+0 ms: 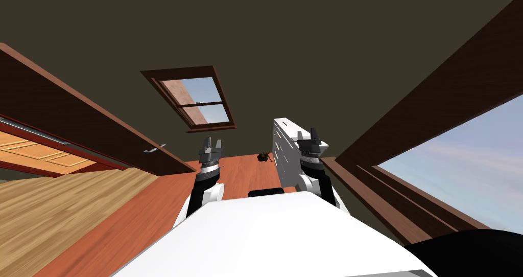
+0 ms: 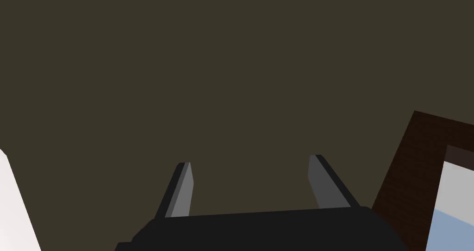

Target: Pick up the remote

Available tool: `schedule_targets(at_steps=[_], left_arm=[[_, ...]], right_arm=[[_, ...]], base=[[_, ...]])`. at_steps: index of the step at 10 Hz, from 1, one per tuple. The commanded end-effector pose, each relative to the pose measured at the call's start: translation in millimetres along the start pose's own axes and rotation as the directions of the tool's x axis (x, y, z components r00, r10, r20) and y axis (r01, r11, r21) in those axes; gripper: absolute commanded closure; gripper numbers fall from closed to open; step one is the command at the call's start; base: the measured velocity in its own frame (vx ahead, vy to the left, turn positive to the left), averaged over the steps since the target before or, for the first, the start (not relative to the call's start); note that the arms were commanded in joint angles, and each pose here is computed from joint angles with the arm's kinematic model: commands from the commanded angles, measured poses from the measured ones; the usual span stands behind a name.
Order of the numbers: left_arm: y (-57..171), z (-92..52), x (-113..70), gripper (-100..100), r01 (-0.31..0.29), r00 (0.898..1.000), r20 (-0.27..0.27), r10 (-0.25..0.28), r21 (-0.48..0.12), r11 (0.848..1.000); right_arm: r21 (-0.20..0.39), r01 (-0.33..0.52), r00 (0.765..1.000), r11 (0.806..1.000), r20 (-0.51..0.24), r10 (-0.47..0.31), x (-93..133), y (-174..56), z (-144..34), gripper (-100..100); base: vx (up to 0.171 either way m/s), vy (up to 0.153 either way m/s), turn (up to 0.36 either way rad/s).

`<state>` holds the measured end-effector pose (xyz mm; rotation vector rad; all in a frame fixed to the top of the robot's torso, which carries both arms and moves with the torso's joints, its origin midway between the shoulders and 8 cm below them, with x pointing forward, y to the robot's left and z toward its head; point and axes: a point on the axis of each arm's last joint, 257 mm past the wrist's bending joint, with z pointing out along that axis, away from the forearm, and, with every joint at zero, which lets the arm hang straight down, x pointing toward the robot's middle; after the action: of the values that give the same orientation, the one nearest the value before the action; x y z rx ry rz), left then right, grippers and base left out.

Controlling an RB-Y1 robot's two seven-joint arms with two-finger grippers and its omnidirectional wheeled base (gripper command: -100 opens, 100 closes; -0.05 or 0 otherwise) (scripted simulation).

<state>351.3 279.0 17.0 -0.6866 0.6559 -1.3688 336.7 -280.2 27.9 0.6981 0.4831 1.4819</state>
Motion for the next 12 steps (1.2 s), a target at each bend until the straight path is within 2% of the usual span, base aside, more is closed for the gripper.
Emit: schedule_targets(at_steps=[1, 4, 6, 8, 10, 11, 12], left_arm=[[0, 0.0, 0.0, 0, 0.0, 1.0, 0.0, 0.0, 0.0, 1.0], [0, 0.0, 0.0, 0, 0.0, 1.0, 0.0, 0.0, 0.0, 1.0], [0, 0.0, 0.0, 0, 0.0, 1.0, 0.0, 0.0, 0.0, 1.0], [0, 0.0, 0.0, 0, 0.0, 1.0, 0.0, 0.0, 0.0, 1.0], [0, 0.0, 0.0, 0, 0.0, 1.0, 0.0, 0.0, 0.0, 1.0], [0, 0.0, 0.0, 0, 0.0, 1.0, 0.0, 0.0, 0.0, 1.0], [0, 0.0, 0.0, 0, 0.0, 1.0, 0.0, 0.0, 0.0, 1.0]], right_arm=[[0.023, 0.032, 0.999, 0.999, -0.024, -0.031, -1, -5, -5.5, -100], [0.097, 0.14, 0.988, 0.985, -0.076, -0.132, -11, -23, -27.4, -100], [0.163, 0.239, 0.968, 0.957, -0.117, -0.222, -24, -39, -50.7, -100], [0.24, 0.355, 0.932, 0.904, -0.168, -0.321, -44, -56, -81.9, -100], [0.307, 0.473, 0.879, 0.826, -0.232, -0.417, -67, -71, -115.6, -100], [0.322, 0.481, 0.875, 0.816, -0.236, -0.423, -70, -72, -121.8, -100], [0.353, 0.543, 0.839, 0.762, -0.276, -0.47, -84, -78, -141.5, -100]], base=[[0.004, 0.013, 0.034], [0.01, 0.044, 0.065], [0.008, 0.078, 0.104], [0.009, 0.078, 0.113], [0.021, 0.097, 0.135], [0.013, 0.066, 0.045], [0.022, 0.061, 0.117]])
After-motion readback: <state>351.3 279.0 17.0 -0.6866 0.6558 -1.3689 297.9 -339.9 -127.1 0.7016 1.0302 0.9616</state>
